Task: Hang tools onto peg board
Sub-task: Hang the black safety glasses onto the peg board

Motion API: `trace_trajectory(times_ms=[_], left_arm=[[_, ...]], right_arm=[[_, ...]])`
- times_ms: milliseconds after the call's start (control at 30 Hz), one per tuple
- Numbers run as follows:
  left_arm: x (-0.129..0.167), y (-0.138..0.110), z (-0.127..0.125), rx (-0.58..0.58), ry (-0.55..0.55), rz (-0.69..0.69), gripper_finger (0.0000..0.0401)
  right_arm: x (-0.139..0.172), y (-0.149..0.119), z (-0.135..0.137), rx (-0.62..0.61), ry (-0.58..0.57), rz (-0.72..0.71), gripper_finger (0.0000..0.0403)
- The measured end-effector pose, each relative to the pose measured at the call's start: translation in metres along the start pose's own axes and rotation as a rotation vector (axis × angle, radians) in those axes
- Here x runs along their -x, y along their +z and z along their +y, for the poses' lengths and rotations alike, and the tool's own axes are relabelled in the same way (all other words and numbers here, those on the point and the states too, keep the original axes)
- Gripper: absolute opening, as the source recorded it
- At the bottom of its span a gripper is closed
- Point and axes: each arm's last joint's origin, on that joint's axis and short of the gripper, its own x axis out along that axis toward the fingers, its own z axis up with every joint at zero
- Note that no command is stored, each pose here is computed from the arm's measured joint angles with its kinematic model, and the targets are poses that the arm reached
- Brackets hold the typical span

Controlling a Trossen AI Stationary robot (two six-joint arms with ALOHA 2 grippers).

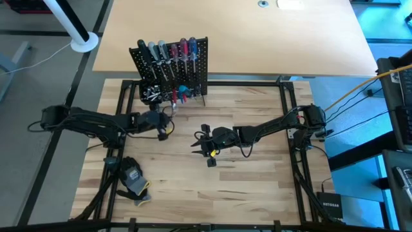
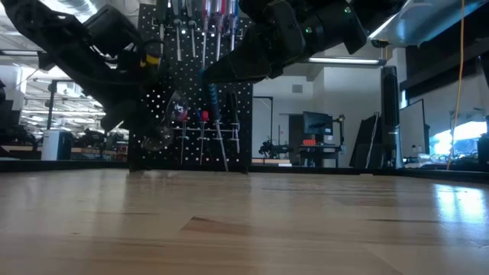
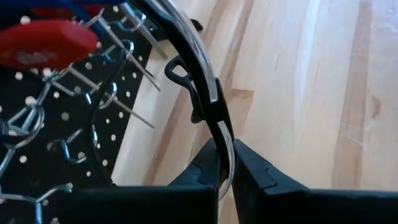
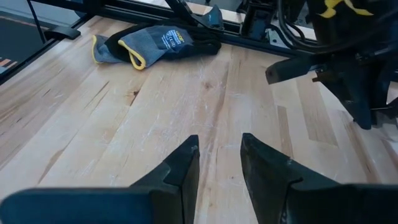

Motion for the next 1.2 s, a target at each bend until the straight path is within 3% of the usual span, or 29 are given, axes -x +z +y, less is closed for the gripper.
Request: trace_trajectory(times_ms=[367,567,733,1200], left_arm=[[-0.005,-0.011,0.001,0.088,-0.029,-0.089,0.0006],[-0.007,-0.017,0.007,0.122,-0.009,-0.061,0.0006],[-0.009,-0.026,0.005,0.168,-0.056,-0.090,0.0006],[-0.017,-0.031,0.008,0.185,-0.076,-0.074,0.0006]], right_arm=[[0.000,0.000,0.001,-0.011,0.044,-0.007,0.0117],[0.000,0.000,0.001,-0.011,0.044,-0.007,0.0117],[0.000,0.000,0.001,-0.011,0.044,-0.008,0.0117],[0.000,0.001,0.001,-0.011,0.044,-0.011,0.0117]])
